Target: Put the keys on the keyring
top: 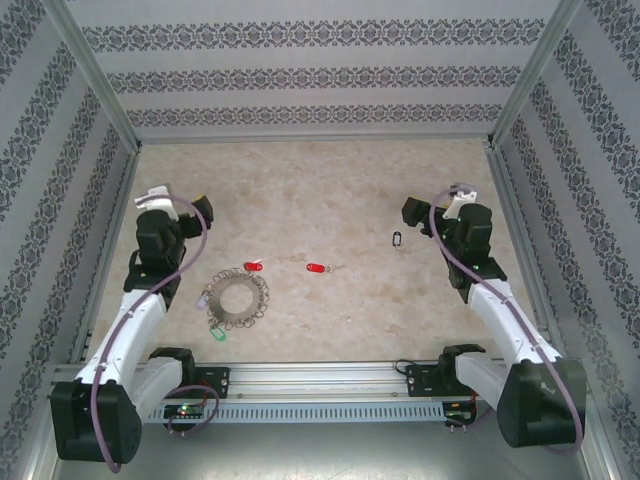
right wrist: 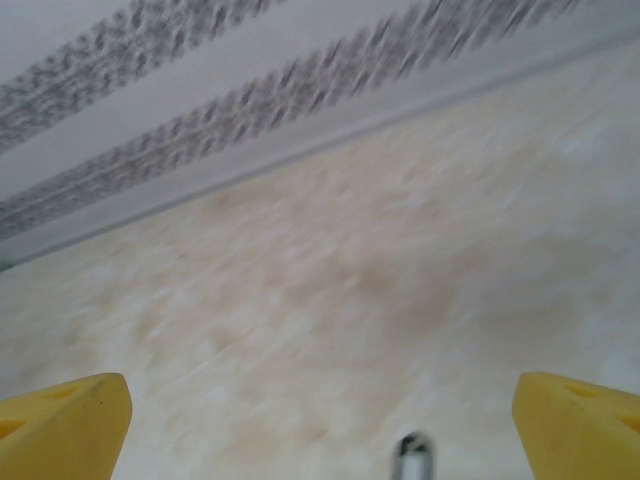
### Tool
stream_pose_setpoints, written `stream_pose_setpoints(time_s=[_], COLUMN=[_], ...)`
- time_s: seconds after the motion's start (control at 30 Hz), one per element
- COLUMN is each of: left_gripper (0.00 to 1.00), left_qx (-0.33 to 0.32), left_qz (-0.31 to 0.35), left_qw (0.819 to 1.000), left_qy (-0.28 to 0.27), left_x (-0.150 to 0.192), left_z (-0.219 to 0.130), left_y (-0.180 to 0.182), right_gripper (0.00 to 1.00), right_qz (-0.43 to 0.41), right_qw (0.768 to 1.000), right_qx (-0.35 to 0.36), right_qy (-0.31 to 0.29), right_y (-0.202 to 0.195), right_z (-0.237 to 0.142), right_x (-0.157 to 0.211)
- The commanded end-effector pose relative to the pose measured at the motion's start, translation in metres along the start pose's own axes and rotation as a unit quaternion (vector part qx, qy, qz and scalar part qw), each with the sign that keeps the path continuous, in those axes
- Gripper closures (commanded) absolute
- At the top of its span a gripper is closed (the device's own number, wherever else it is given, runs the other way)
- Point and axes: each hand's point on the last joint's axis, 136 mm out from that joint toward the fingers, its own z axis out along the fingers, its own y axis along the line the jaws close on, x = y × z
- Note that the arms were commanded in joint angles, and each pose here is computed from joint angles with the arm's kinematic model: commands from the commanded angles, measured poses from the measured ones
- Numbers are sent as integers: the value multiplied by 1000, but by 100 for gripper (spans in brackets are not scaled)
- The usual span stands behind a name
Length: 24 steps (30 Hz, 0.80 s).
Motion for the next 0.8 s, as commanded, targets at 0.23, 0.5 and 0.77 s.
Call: stream_pose_setpoints(time_s=[0.23, 0.5, 0.77], left_gripper=[1, 15, 16], left_qx=[136, 153, 188], left_qz=[-190, -96, -117], left_qw=[931, 860, 821], left_qy=[282, 477, 526], left_x=[109, 185, 218], left_z=[-34, -82, -101], left_y=[-54, -78, -98], right_gripper=[13, 29, 31], right_qz=[163, 85, 53], right_qw=[954, 946, 934], right_qx=[-107, -111, -120], right_qy=[227, 294, 332], right_y=[98, 143, 166], right_z=[8, 14, 16], right_x=[91, 158, 196])
